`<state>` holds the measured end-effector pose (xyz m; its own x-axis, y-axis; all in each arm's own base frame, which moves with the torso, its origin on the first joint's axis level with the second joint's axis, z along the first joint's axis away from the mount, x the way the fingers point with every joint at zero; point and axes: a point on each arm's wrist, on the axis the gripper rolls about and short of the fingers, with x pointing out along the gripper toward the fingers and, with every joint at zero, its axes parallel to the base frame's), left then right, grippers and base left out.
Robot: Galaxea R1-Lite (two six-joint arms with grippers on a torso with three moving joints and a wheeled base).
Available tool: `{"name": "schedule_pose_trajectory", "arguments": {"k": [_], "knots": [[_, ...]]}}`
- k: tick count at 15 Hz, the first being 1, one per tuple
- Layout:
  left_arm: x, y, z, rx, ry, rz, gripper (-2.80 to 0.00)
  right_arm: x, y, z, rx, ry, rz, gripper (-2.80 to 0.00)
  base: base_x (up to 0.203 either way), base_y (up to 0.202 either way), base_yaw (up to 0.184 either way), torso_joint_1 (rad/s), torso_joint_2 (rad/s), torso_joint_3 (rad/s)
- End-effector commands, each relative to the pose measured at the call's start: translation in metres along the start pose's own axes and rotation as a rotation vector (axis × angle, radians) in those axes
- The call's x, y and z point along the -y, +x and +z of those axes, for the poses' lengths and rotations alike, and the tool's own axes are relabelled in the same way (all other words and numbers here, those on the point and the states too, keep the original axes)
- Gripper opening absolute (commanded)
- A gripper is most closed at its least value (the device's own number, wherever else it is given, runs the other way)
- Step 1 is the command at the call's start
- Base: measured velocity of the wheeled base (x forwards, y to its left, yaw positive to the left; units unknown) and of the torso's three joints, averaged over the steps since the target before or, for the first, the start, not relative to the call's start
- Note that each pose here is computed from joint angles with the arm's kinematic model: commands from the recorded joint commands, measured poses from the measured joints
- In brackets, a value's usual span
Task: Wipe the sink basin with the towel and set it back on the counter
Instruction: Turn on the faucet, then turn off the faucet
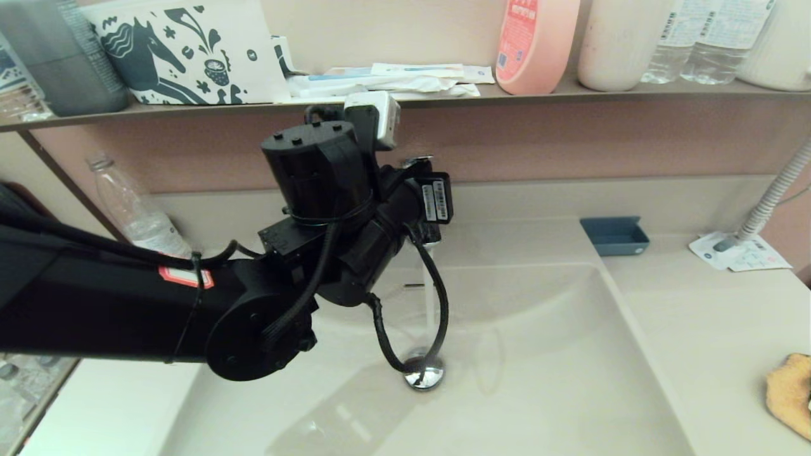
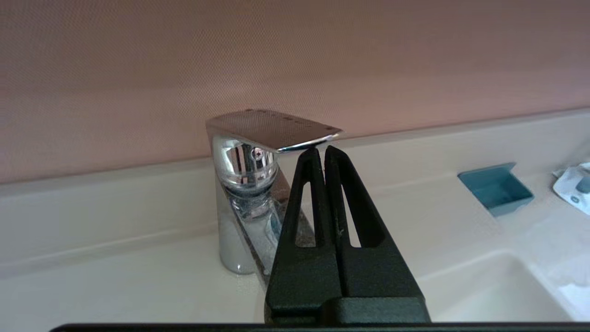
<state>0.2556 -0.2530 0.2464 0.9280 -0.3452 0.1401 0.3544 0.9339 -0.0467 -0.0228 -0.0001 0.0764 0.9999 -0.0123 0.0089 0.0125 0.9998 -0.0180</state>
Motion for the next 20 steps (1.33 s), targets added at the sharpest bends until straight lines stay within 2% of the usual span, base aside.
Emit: {"name": "schedule_pose_trajectory", "arguments": {"k": [1, 10, 16, 20], "knots": [[-0.003, -0.003, 0.008, 0.008, -0.003, 0.006, -2.80, 0.000, 0.000, 0.000, 0.000, 0.000, 0.000, -2.80, 0.000, 0.000, 0.000, 0.000, 0.00, 0.000], [-0.010, -0.015, 0.014, 0.012, -0.005, 0.005, -2.80, 0.000, 0.000, 0.000, 0.000, 0.000, 0.000, -2.80, 0.000, 0.000, 0.000, 0.000, 0.00, 0.000], [-0.013, -0.007, 0.032, 0.073, -0.028, -0.002, -2.80, 0.000, 0.000, 0.000, 0.000, 0.000, 0.000, -2.80, 0.000, 0.000, 0.000, 0.000, 0.00, 0.000], [-0.008, 0.005, 0.024, 0.064, -0.023, -0.015, -2.80, 0.000, 0.000, 0.000, 0.000, 0.000, 0.000, -2.80, 0.000, 0.000, 0.000, 0.000, 0.00, 0.000]]}}
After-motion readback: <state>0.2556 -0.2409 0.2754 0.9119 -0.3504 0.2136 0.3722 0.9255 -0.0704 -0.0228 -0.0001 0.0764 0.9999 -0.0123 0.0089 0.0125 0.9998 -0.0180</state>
